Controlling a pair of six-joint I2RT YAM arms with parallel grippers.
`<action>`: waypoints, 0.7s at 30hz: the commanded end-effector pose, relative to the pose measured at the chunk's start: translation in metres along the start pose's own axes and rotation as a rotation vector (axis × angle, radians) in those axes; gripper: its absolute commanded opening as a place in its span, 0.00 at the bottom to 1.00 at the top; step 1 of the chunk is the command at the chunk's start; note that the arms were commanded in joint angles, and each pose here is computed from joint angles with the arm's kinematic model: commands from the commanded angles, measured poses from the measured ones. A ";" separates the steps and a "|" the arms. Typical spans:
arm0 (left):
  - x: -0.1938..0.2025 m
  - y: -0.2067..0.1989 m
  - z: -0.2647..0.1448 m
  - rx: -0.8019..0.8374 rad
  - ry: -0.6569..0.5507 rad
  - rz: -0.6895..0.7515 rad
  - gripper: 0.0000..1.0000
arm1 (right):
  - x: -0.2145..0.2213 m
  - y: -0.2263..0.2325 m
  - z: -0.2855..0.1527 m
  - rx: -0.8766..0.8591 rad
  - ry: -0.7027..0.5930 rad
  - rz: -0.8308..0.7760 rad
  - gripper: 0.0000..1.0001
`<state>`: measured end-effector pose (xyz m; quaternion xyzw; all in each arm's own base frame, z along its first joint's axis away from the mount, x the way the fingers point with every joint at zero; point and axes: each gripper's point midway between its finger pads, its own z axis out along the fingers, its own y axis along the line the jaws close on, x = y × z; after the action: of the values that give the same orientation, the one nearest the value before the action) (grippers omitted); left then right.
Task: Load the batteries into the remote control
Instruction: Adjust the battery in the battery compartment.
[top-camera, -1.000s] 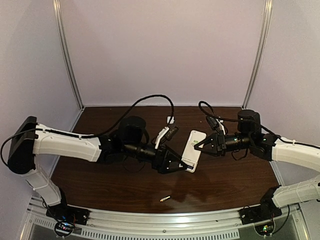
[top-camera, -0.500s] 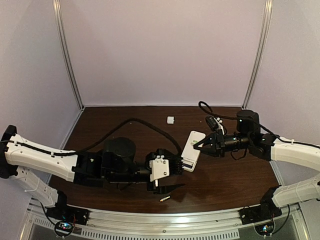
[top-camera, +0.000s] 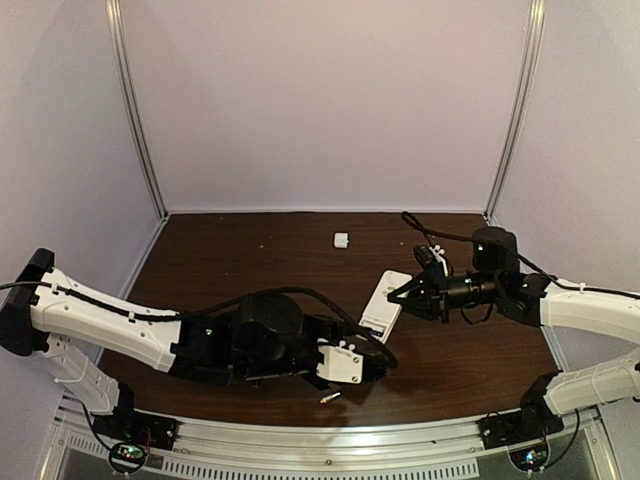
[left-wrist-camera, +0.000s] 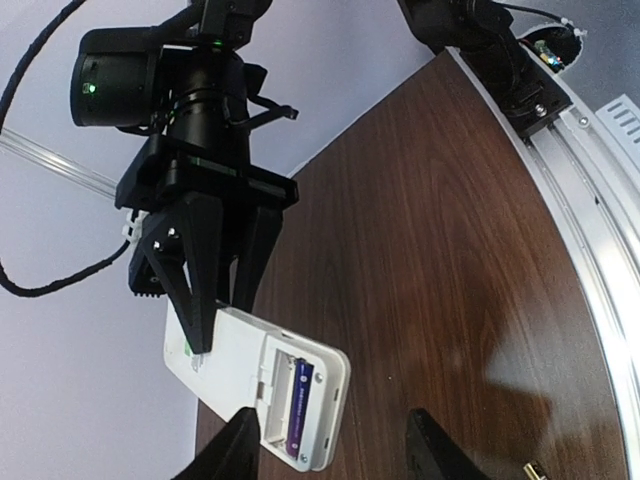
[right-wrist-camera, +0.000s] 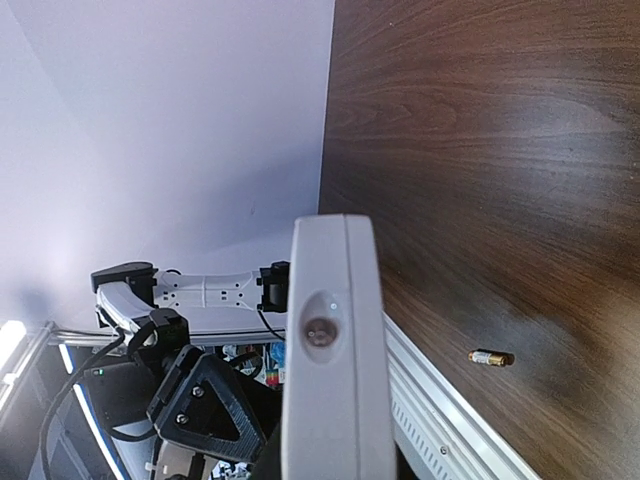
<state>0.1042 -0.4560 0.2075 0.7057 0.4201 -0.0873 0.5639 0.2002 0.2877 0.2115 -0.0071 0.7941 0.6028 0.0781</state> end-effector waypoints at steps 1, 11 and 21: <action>-0.011 0.014 0.010 -0.050 -0.015 0.034 0.49 | -0.003 0.010 -0.002 -0.030 -0.029 0.039 0.00; -0.010 0.017 0.019 -0.065 -0.003 0.029 0.41 | 0.003 0.014 -0.002 -0.040 -0.027 0.090 0.00; -0.006 0.021 0.021 -0.072 0.003 0.027 0.37 | 0.006 0.016 0.001 -0.041 -0.016 0.092 0.00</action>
<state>0.1128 -0.4705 0.2037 0.7073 0.4143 -0.0643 0.5691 0.1935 0.2917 0.2153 0.0407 0.7905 0.6097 0.0425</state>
